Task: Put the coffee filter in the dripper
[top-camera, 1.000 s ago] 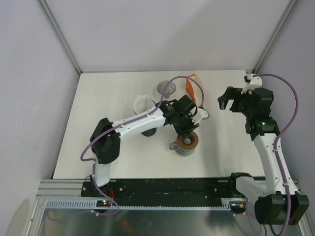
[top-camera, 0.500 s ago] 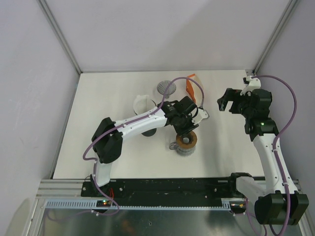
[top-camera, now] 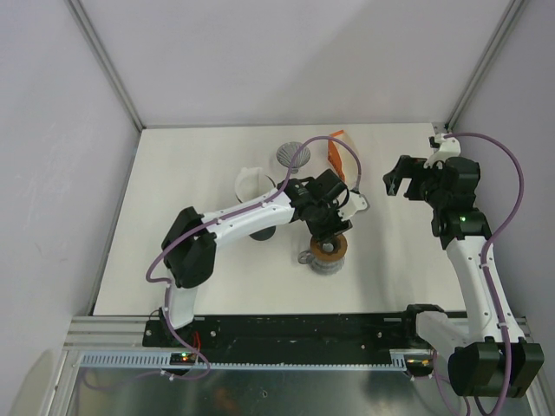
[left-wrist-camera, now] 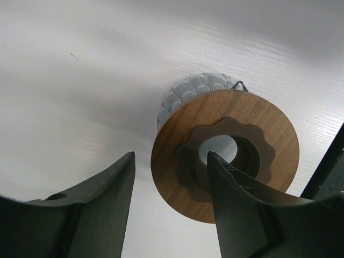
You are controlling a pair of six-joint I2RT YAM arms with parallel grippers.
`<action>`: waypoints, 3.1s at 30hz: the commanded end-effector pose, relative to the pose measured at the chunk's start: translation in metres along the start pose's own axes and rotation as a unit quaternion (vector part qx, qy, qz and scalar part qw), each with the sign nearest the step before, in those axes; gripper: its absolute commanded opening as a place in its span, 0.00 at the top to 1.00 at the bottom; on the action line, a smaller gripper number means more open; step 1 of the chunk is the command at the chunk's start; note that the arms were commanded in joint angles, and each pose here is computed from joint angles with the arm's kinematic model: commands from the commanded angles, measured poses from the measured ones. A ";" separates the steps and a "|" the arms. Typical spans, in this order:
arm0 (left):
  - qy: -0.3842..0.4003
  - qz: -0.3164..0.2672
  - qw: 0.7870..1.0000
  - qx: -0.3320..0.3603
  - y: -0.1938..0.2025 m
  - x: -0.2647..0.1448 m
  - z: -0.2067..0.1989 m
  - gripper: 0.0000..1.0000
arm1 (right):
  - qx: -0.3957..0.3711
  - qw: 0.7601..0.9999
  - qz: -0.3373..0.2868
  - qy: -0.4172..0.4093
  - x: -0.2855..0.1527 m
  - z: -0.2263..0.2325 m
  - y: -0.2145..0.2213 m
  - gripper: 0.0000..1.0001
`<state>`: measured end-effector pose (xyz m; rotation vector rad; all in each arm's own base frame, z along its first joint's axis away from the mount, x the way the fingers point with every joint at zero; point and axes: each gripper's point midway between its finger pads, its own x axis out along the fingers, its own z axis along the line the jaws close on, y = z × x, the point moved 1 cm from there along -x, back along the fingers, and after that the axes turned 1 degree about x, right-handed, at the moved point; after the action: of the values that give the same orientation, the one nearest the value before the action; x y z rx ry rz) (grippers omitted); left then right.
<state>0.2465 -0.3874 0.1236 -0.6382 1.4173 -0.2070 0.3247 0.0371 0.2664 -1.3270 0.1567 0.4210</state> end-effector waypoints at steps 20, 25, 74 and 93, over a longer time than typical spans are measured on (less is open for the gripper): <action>-0.137 -0.245 0.959 -0.022 -0.069 -0.219 0.076 0.22 | 0.041 0.990 -0.079 -0.108 0.037 0.042 -0.053 0.01; -0.223 -0.260 0.935 -0.091 -0.030 -0.272 0.130 0.20 | -0.006 0.990 -0.053 -0.130 0.082 0.086 -0.053 0.01; -0.343 -0.236 0.866 -0.278 0.123 -0.303 0.224 0.21 | -0.116 0.976 0.178 -0.051 0.312 0.155 0.085 1.00; -0.318 -0.249 0.878 -0.256 0.115 -0.301 0.214 0.21 | -0.014 0.970 0.118 -0.214 0.117 0.153 -0.036 1.00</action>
<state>0.3801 -0.0785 0.3026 -1.3641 0.6650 0.0727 0.4660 0.2171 0.2625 -1.3066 0.0084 0.8862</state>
